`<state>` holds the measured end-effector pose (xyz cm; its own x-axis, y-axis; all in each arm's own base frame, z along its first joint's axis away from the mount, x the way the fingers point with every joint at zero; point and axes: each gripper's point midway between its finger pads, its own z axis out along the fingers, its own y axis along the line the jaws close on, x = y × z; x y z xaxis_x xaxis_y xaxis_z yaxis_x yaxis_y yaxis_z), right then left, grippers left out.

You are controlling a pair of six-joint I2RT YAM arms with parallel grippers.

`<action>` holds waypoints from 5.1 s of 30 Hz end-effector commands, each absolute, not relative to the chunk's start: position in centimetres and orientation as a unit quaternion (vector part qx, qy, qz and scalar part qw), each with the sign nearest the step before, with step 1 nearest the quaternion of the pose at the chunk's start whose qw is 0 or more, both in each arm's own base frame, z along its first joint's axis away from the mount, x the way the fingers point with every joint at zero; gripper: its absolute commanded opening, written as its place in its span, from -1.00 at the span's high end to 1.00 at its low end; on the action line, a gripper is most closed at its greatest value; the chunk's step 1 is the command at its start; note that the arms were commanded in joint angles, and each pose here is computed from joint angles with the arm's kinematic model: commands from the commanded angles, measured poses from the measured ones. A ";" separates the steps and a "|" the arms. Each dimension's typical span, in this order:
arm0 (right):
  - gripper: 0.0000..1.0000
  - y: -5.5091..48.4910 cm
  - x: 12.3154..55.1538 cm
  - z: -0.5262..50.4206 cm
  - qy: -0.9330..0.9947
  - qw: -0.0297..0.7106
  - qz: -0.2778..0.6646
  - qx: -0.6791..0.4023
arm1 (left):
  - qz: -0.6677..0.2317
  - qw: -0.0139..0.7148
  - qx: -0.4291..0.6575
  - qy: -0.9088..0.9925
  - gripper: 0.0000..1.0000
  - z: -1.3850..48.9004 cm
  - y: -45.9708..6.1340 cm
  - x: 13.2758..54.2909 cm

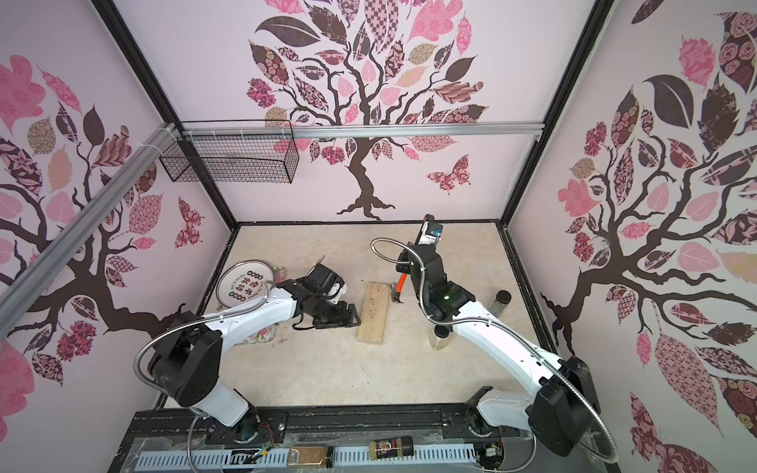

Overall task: Use a claw hammer to pull out a nail
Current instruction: Move the mounting plate to the center of the board, then remove the nail from the mounting plate.

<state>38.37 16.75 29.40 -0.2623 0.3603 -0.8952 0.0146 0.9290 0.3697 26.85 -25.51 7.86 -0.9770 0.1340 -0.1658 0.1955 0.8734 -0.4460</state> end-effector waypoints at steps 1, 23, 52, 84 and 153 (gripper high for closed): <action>0.76 16.5 39.5 30.7 0.755 0.617 0.154 0.160 | -0.250 0.082 0.099 0.960 -0.59 9.6 -26.8 28.5; 0.74 20.1 41.8 23.1 0.820 0.539 0.147 0.126 | -0.314 -0.002 0.051 0.948 -0.15 5.3 -29.0 26.9; 0.71 22.7 41.7 23.6 0.830 0.513 0.196 0.102 | -0.367 -0.041 0.006 0.929 0.08 4.7 -30.1 26.0; 0.75 25.2 47.2 33.4 0.669 0.722 0.171 0.038 | -0.364 -0.036 0.011 0.930 -0.15 4.2 -29.6 26.7; 0.85 28.5 44.5 27.5 0.600 0.790 0.125 0.009 | -0.386 -0.109 -0.035 0.915 -0.15 1.0 -30.2 25.5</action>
